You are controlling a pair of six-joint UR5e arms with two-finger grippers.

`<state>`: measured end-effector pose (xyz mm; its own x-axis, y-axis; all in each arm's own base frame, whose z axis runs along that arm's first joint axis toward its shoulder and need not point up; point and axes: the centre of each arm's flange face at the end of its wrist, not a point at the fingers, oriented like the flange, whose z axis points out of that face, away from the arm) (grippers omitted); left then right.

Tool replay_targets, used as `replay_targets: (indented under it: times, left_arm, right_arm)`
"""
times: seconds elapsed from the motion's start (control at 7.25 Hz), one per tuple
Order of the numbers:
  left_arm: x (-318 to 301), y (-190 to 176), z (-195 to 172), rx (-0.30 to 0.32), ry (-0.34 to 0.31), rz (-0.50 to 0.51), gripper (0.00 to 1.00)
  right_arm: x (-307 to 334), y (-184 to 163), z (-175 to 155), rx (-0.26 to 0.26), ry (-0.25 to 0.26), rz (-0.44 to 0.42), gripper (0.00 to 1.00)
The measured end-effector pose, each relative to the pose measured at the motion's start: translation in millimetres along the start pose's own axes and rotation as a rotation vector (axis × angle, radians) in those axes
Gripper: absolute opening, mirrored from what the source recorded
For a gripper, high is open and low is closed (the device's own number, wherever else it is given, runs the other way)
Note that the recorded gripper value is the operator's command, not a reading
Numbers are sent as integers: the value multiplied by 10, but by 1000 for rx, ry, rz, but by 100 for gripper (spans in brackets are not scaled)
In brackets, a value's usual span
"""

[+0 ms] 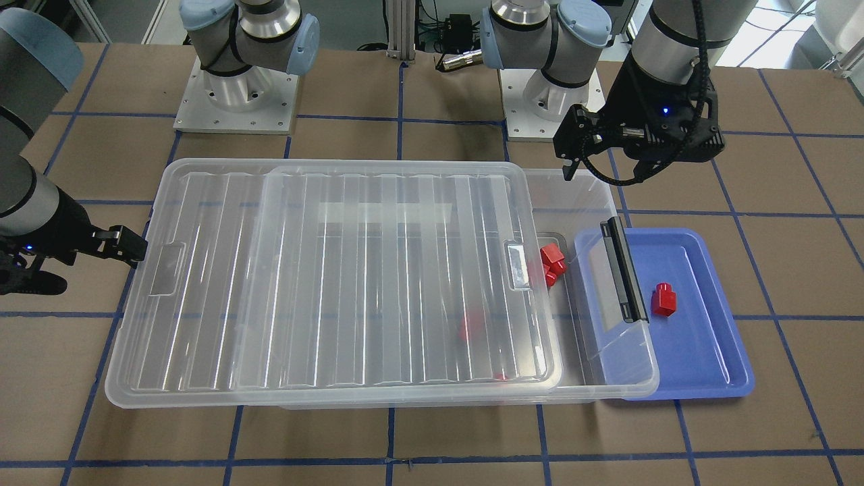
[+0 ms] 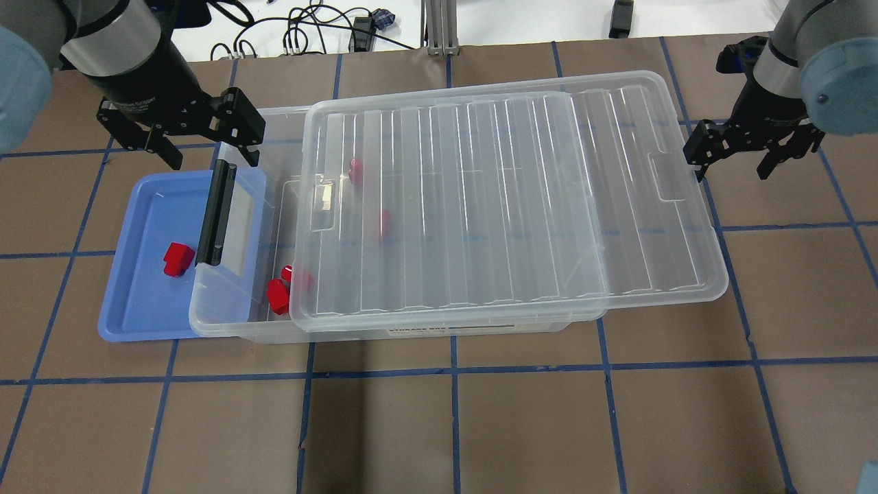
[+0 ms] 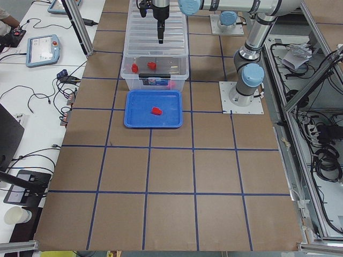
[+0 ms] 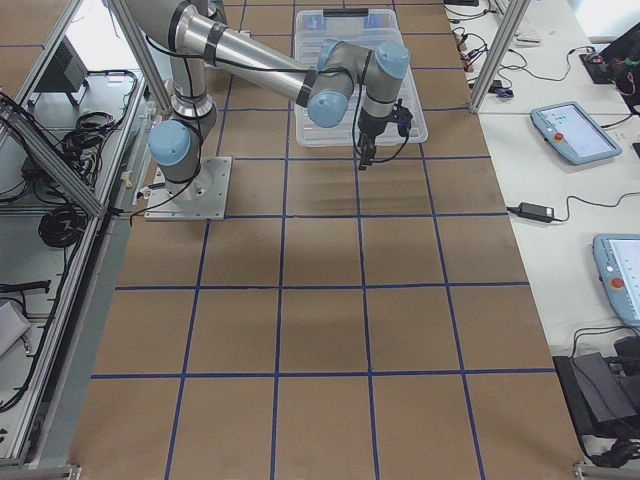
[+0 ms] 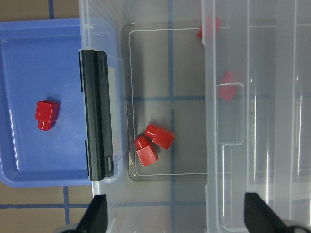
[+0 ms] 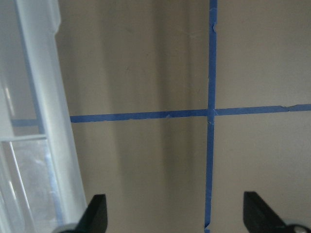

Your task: Place red block in blue tray from box

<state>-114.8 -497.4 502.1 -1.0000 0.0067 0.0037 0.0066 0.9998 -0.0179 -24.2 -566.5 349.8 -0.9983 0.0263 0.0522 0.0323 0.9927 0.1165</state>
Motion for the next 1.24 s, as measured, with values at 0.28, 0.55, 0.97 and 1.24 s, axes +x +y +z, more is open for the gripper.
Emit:
replay_targets:
  times: [0.28,0.55,0.97,1.24]
  left_arm:
    - [6,-2,4,1,1,0,100]
    - [8,-2,1,3,1,0,100]
    - [8,-11,-14,6,1,0,100]
    - [8,-8,-7,5,1,0,100]
  right_arm:
    - [-166,13,34,-3,-16,24,100]
    - [-397,19,32,2,-15,57,100]
    - [-852,55,12,11,-10,87,100]
    - [-987,73,-2,15,-23,91,100]
